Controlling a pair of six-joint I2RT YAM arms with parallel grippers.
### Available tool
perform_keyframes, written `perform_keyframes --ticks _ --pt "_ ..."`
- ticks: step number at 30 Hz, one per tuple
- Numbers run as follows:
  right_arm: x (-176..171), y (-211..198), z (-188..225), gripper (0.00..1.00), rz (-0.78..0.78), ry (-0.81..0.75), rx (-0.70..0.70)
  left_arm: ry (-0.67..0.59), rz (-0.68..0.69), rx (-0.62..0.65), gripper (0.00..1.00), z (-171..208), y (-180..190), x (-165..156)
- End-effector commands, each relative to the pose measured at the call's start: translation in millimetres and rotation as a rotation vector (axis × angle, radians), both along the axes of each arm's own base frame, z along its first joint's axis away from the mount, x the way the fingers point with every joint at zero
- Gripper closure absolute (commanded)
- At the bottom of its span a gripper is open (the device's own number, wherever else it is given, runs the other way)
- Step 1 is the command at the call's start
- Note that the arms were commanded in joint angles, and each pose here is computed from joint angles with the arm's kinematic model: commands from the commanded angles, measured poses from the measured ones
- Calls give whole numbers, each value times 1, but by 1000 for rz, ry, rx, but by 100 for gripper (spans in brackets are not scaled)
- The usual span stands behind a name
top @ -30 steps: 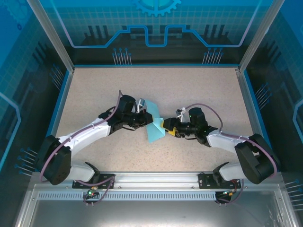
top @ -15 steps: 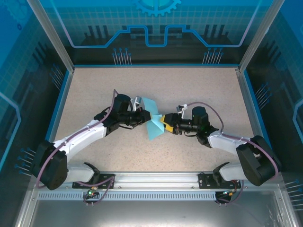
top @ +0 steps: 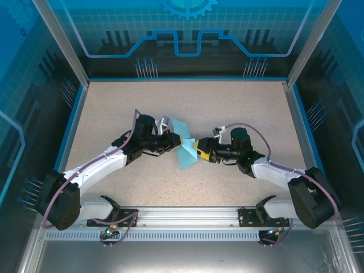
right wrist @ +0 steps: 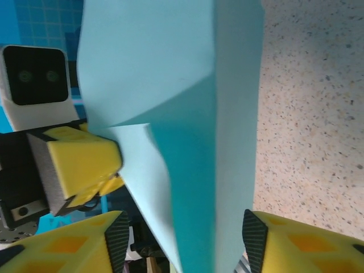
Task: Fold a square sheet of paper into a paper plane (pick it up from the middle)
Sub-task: Turn over the paper at the center of the table.
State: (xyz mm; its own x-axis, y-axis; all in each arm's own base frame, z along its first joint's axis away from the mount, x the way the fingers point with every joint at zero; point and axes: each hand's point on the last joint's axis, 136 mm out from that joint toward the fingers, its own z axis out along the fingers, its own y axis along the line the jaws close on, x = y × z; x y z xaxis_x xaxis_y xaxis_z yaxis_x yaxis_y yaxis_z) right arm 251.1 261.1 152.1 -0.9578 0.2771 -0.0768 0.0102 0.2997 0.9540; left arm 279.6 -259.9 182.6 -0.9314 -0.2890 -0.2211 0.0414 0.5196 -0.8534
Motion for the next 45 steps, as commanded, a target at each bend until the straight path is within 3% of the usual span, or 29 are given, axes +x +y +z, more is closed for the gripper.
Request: perform_keyframes --ticks 1,9,18,34,45 --pt "6 -3 2 35 -5 -20 -21 -49 -21 -55 87 29 -2 -1" --pt "12 12 34 31 8 -5 152 -49 -21 -105 87 34 -7 3" --pt "11 12 52 33 9 -20 188 -35 -33 -102 87 25 -8 2" --pt "9 7 50 54 7 -25 163 -20 -32 -55 86 10 -3 2" --pt "11 7 49 69 8 -27 151 -12 -23 -46 79 5 1 2"
